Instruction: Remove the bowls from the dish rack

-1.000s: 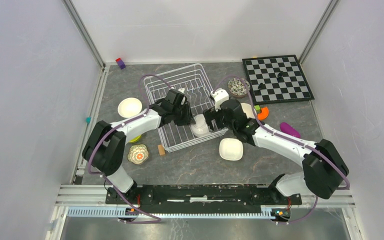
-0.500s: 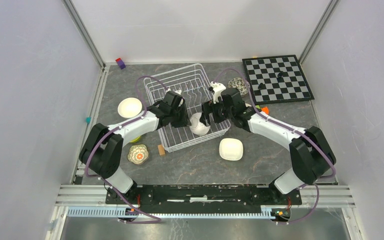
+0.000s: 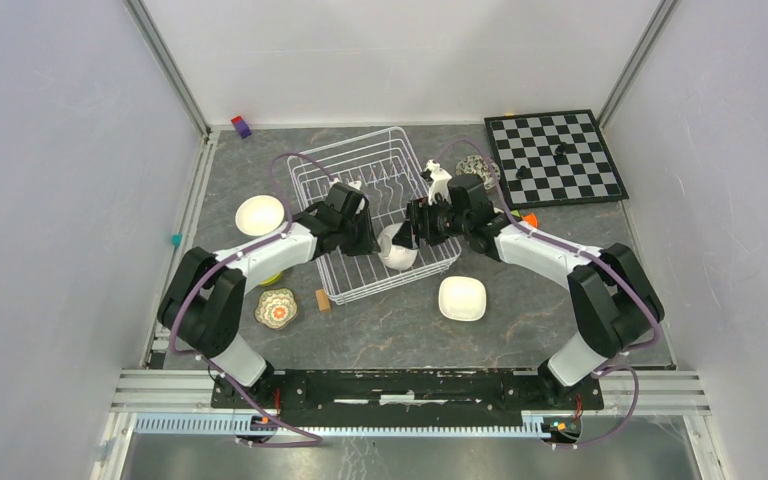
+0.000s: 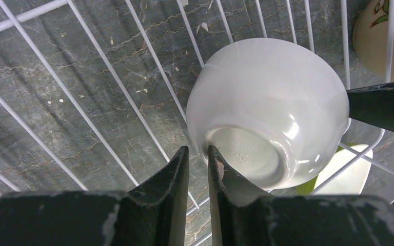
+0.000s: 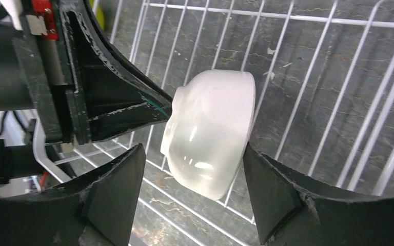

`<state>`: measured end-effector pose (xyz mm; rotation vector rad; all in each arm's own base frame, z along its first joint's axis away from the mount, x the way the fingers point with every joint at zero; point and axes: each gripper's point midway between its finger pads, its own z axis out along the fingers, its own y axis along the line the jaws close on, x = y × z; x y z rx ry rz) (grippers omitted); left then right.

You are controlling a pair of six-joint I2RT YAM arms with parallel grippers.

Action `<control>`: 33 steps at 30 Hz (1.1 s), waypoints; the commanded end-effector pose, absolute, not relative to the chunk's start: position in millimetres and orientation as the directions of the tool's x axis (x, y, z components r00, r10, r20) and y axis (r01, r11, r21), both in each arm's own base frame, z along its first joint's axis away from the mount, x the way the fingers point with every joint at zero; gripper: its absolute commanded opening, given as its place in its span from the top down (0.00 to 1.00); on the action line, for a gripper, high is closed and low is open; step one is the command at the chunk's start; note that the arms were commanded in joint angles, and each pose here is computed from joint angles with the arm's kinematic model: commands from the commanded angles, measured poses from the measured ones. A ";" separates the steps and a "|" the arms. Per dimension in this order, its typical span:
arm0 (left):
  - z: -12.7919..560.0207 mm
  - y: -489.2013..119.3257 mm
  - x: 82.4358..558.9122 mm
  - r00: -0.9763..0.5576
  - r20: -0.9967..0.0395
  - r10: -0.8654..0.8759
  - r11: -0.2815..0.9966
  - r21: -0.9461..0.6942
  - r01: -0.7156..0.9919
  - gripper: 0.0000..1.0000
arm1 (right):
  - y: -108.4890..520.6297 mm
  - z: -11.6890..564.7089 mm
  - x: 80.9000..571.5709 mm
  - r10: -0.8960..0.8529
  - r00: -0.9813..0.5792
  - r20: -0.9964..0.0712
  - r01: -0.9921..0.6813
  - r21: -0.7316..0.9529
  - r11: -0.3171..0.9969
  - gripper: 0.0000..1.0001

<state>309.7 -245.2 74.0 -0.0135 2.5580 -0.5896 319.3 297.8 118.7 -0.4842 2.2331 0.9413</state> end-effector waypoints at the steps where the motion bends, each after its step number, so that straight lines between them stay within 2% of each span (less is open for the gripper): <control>1: 46.0 -223.9 287.7 -0.906 -0.421 -0.055 0.945 -0.314 0.088 0.74 | 315.5 129.1 312.7 -0.020 -0.737 -0.676 -0.569 0.603 0.559 0.28; 7: 74.6 -223.9 292.3 -0.878 -0.476 -0.054 0.938 -0.326 0.119 0.71 | 321.3 119.0 313.4 -0.023 -0.755 -0.655 -0.561 0.627 0.540 0.42; 11: 91.7 -222.9 297.6 -0.860 -0.509 -0.047 0.940 -0.315 0.135 0.71 | 330.4 118.3 312.0 -0.025 -0.766 -0.642 -0.570 0.661 0.488 0.58; 16: 113.3 -221.1 299.5 -0.842 -0.537 -0.043 0.939 -0.310 0.150 0.69 | 342.3 124.7 308.8 -0.029 -0.773 -0.634 -0.589 0.699 0.405 0.92; 17: 119.9 -220.5 299.1 -0.836 -0.547 -0.044 0.937 -0.314 0.156 0.69 | 344.3 126.8 309.0 -0.028 -0.773 -0.634 -0.592 0.704 0.393 0.95; 21: 145.6 -210.9 299.5 -0.796 -0.602 -0.054 0.943 -0.294 0.159 0.68 | 348.9 136.9 309.3 -0.016 -0.768 -0.641 -0.603 0.714 0.355 1.00; 27: 185.9 -195.0 295.5 -0.730 -0.678 -0.088 0.946 -0.287 0.153 0.66 | 352.0 162.2 313.0 -0.006 -0.730 -0.683 -0.647 0.689 0.325 1.00; 33: 207.9 -174.0 287.6 -0.651 -0.746 -0.143 0.950 -0.287 0.121 0.59 | 340.3 198.8 321.5 -0.035 -0.612 -0.790 -0.734 0.551 0.396 1.00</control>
